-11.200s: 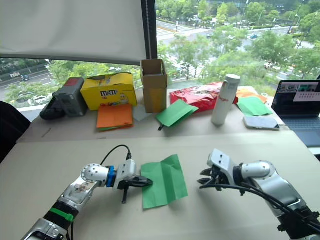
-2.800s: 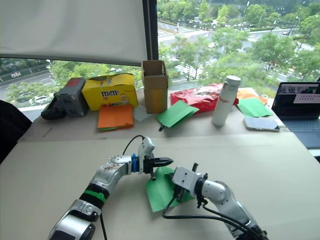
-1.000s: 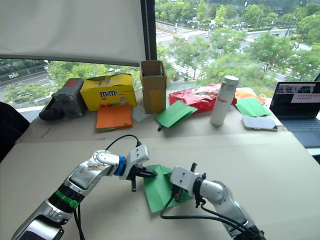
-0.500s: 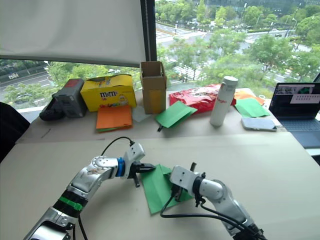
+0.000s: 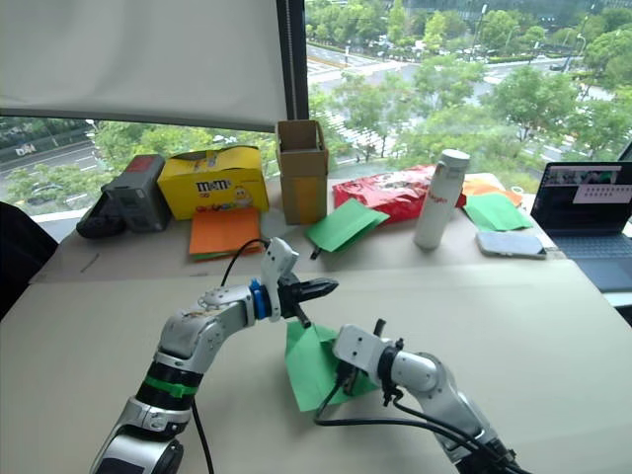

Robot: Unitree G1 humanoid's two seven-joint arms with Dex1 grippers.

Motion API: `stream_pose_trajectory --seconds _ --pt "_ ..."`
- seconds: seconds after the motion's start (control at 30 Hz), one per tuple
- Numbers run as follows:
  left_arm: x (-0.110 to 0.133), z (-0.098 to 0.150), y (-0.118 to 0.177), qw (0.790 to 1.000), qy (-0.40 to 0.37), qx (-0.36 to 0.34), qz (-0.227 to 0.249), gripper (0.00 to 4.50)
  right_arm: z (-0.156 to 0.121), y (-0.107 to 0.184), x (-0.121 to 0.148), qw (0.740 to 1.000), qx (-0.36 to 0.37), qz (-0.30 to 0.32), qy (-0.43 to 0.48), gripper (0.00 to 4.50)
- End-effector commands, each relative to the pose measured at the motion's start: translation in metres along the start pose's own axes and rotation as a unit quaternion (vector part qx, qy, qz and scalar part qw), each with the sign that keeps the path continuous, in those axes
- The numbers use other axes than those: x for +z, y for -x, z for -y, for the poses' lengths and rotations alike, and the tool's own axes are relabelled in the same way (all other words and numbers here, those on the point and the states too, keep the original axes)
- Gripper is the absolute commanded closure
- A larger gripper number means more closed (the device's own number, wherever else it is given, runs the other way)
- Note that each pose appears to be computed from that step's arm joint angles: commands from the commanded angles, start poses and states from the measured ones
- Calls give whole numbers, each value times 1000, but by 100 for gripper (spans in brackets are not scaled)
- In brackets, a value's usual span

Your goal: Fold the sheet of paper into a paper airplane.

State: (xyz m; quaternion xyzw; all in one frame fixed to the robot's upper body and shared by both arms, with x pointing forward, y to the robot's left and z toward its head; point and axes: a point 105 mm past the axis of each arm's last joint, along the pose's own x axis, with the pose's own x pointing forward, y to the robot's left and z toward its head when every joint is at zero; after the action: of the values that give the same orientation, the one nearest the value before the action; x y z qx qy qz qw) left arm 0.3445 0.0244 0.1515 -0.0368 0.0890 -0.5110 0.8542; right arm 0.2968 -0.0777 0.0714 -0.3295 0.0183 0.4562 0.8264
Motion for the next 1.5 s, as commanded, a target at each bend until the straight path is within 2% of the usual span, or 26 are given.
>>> stream_pose_trajectory --seconds 0.03,0.17,0.37,0.5,0.7,1.13,1.17,1.3,1.5 --pt "36 11 -3 999 -32 -15 36 450 -11 -2 -13 999 17 -28 -11 448" --pt "36 19 -10 999 -24 -25 12 450 -13 -3 -14 999 17 -29 -12 448" --pt "-9 27 -17 997 56 -20 -42 450 -12 -4 -13 999 14 -28 -13 448" --pt "-35 20 -10 996 32 4 -82 450 -13 -4 -13 999 14 -28 -14 448" --pt "-53 13 -4 995 50 23 -86 450 -13 -4 -12 999 18 -26 -14 448" --pt "-90 1 4 991 16 46 -123 450 -9 -2 -4 1000 11 -10 -19 448" --pt "-92 1 3 991 19 46 -124 450 -9 -1 -1 1000 15 -6 -17 391" --pt "-99 2 2 990 19 45 -132 450 -4 11 9 1000 27 2 5 258" --pt "-102 -1 6 990 15 46 -135 450 25 42 34 997 17 29 -67 53"
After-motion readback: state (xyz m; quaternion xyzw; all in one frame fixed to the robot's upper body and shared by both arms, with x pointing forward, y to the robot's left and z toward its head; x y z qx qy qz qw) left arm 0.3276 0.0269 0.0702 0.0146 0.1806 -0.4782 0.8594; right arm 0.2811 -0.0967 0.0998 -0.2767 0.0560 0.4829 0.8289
